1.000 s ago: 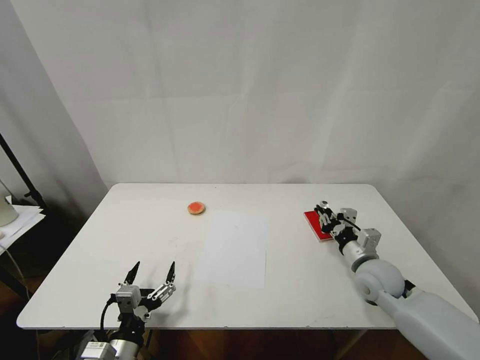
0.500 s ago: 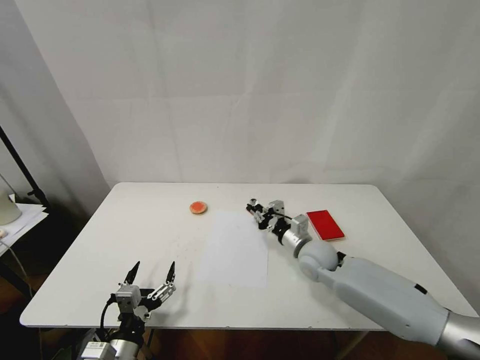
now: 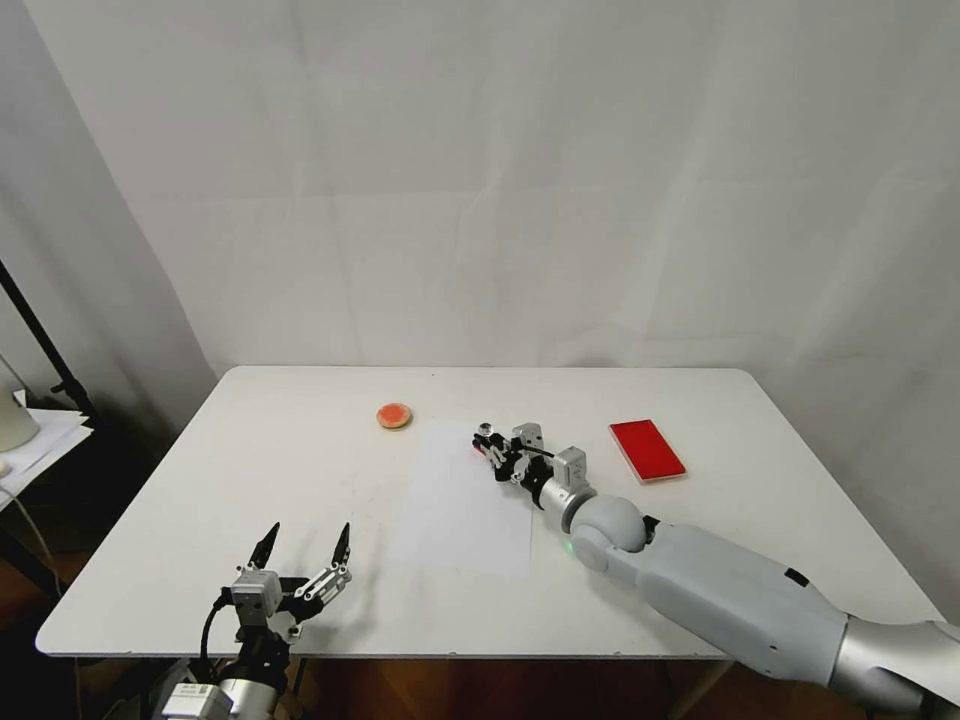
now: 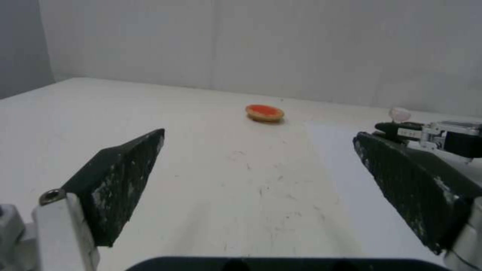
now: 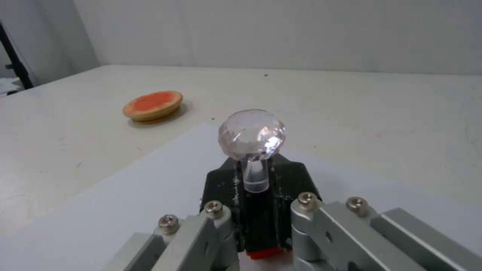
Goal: Pick up the stamp from the ink pad and place it onto another ink pad.
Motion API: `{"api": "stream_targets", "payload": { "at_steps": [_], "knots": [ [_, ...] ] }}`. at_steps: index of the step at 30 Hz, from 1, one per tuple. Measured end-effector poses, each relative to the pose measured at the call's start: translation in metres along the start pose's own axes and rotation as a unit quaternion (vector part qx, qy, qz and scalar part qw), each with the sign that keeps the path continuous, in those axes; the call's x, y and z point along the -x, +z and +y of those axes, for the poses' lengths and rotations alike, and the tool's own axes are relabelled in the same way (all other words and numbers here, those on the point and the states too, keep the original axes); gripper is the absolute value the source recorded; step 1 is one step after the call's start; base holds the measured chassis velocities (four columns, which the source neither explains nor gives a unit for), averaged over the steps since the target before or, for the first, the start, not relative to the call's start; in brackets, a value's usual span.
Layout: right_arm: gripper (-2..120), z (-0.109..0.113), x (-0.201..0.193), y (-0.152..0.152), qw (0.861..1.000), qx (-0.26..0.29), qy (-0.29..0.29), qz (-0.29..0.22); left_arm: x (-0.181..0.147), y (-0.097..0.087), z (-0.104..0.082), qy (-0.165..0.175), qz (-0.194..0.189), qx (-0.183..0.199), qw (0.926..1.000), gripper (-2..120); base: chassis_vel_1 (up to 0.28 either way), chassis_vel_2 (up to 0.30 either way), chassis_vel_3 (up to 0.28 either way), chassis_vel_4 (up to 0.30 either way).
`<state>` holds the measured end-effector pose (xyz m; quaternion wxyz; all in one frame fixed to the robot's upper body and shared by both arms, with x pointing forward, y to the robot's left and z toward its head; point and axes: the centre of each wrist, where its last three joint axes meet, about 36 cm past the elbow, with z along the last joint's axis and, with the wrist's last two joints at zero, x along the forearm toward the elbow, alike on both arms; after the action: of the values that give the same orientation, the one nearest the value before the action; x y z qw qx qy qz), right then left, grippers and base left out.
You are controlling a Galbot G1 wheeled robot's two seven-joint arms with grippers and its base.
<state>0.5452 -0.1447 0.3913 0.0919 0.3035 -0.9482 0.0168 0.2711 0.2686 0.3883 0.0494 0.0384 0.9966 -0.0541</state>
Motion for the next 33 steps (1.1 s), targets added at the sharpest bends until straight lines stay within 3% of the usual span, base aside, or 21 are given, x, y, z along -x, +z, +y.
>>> {"api": "stream_targets", "payload": {
  "at_steps": [5,11,14,16,21,33],
  "knots": [
    [9,-0.001,-0.001,-0.003,1.000,0.001,0.001,-0.003,0.000,0.000,0.000,0.000,0.000,0.000,1.0000,100,0.000,0.000,0.000,0.000],
    [9,-0.001,0.015,-0.055,0.999,0.000,-0.006,-0.048,0.000,0.000,0.000,0.000,0.000,0.000,1.0000,100,0.000,0.000,0.000,0.000],
    [9,0.011,0.042,-0.082,0.998,-0.010,-0.022,-0.064,0.000,0.000,0.000,0.000,0.000,0.000,1.0000,100,0.000,0.000,0.000,0.000],
    [9,0.035,0.075,-0.095,0.996,-0.016,-0.042,-0.071,0.000,0.000,0.000,0.000,0.000,0.000,1.0000,100,0.000,0.000,0.000,0.000],
    [9,0.069,0.118,-0.095,0.996,-0.011,-0.053,-0.065,0.000,0.000,0.000,0.000,0.000,0.000,1.0000,100,0.000,0.000,0.000,0.000],
    [9,0.074,0.151,-0.069,0.998,-0.025,-0.037,-0.038,0.000,0.000,0.000,0.000,0.000,0.000,1.0000,100,0.000,0.000,0.000,0.000]
  ]
}}
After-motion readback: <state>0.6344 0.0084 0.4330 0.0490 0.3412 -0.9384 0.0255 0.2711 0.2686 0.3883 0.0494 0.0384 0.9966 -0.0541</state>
